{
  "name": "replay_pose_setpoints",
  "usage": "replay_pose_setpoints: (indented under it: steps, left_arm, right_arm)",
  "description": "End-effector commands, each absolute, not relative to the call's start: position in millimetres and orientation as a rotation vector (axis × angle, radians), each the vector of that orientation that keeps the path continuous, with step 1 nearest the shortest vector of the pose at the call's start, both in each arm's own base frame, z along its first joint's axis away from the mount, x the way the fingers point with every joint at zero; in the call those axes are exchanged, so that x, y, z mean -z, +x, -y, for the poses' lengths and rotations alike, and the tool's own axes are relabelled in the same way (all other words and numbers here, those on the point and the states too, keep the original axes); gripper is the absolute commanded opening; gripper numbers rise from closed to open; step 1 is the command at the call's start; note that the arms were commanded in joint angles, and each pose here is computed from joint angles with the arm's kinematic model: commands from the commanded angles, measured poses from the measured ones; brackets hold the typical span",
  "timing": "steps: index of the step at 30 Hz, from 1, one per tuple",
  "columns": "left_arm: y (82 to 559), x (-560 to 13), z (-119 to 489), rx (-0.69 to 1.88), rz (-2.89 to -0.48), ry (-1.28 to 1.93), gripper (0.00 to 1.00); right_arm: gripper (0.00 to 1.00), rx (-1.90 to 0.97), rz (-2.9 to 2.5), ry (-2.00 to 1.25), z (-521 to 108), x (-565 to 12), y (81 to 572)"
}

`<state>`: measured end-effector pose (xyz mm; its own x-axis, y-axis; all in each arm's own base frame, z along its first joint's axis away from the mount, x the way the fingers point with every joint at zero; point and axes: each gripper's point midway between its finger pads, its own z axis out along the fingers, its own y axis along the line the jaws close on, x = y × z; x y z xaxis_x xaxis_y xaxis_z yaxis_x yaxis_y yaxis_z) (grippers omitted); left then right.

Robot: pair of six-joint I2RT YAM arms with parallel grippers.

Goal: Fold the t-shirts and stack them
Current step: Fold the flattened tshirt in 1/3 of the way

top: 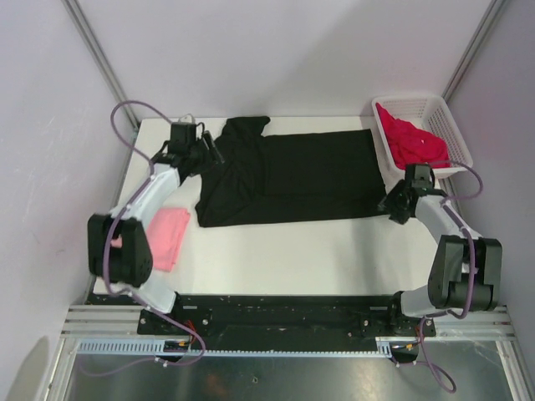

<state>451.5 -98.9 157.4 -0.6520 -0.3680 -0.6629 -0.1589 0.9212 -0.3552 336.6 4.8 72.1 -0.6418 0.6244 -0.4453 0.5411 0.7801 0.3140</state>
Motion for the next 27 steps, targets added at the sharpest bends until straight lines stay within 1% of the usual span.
replay_pose_setpoints:
  steps: [1,5,12,18,23,27]
  left_arm:
    - [411,-175,98,0.422,-2.218,-0.53,0.64]
    - [376,-162,94,0.442,-2.233,-0.58,0.62]
    - [336,-124,93,0.464,-2.305,-0.627,0.61]
    - [319,-104,91,0.458,-2.333,-0.637,0.6]
    - [313,-97,86,0.428,-2.334,-0.644,0.6]
    - [310,-92,82,0.409,-2.333,-0.651,0.6]
  right_arm:
    - [0.48,-0.271,-2.384,0.962,10,-73,323]
    - [0.49,-0.296,-2.342,1.024,23,-68,324]
    - [0.51,-0.34,-2.268,1.07,31,-61,346]
    - [0.52,-0.335,-2.266,1.11,35,-43,355]
    - [0.51,-0.237,-2.307,1.148,46,-23,347]
    - [0.49,-0.194,-2.306,1.155,52,-18,347]
